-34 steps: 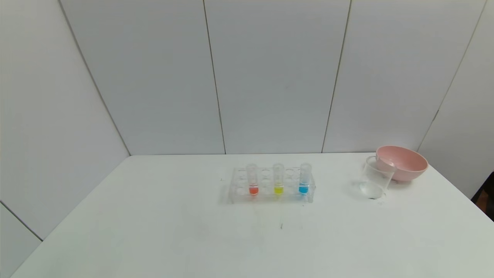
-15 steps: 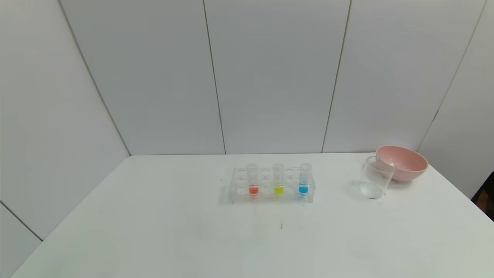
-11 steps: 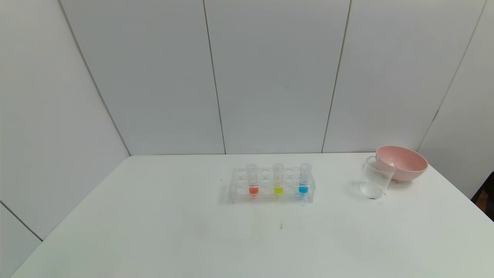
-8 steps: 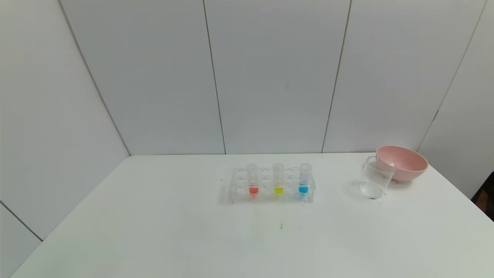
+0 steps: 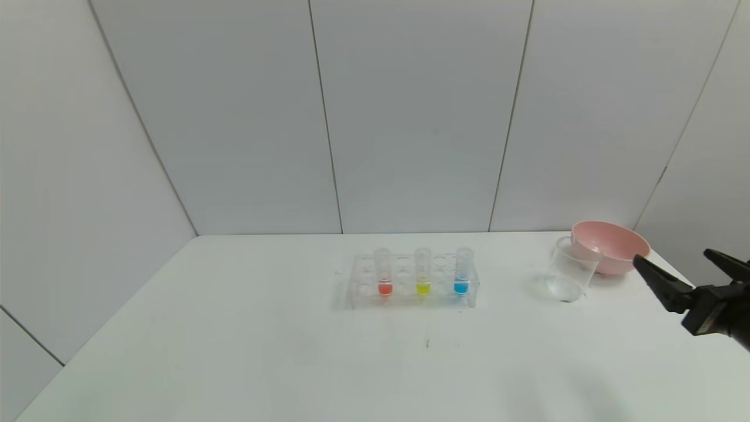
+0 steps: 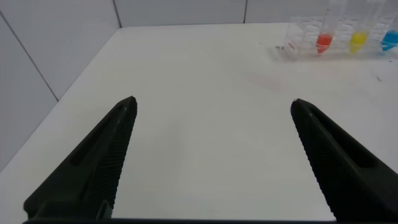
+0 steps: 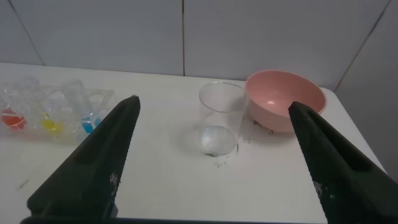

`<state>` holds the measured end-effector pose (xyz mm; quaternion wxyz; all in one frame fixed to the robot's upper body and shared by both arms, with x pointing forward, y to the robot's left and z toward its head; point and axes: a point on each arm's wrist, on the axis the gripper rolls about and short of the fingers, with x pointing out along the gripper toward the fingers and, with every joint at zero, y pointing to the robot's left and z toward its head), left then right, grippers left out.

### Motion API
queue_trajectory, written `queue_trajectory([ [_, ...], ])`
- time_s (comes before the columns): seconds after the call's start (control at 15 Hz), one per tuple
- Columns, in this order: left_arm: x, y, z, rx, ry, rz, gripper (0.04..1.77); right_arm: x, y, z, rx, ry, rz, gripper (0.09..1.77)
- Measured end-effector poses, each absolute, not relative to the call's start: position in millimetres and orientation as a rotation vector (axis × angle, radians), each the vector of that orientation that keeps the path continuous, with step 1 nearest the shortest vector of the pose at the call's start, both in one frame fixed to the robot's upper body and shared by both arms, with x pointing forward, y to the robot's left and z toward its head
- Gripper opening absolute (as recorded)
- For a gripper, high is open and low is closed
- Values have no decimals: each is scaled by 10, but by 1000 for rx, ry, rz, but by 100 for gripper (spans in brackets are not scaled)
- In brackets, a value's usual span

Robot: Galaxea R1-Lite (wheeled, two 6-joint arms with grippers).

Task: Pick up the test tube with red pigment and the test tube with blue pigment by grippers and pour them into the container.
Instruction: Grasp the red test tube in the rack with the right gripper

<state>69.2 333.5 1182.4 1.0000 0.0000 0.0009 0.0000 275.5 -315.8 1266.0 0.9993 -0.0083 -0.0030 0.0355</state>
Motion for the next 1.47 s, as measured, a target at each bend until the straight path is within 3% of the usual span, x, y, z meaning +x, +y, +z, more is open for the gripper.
queue_trajectory([
  [0.53,692,3335,11824,0,2,0,176,2844,-2269,12021,-13,125,146,171],
  [0.93,692,3335,11824,0,2,0,176,2763,-1357,11964,11,70,255,171],
  [1.47,692,3335,11824,0,2,0,176,2861,-587,11886,-21,75,382,171],
])
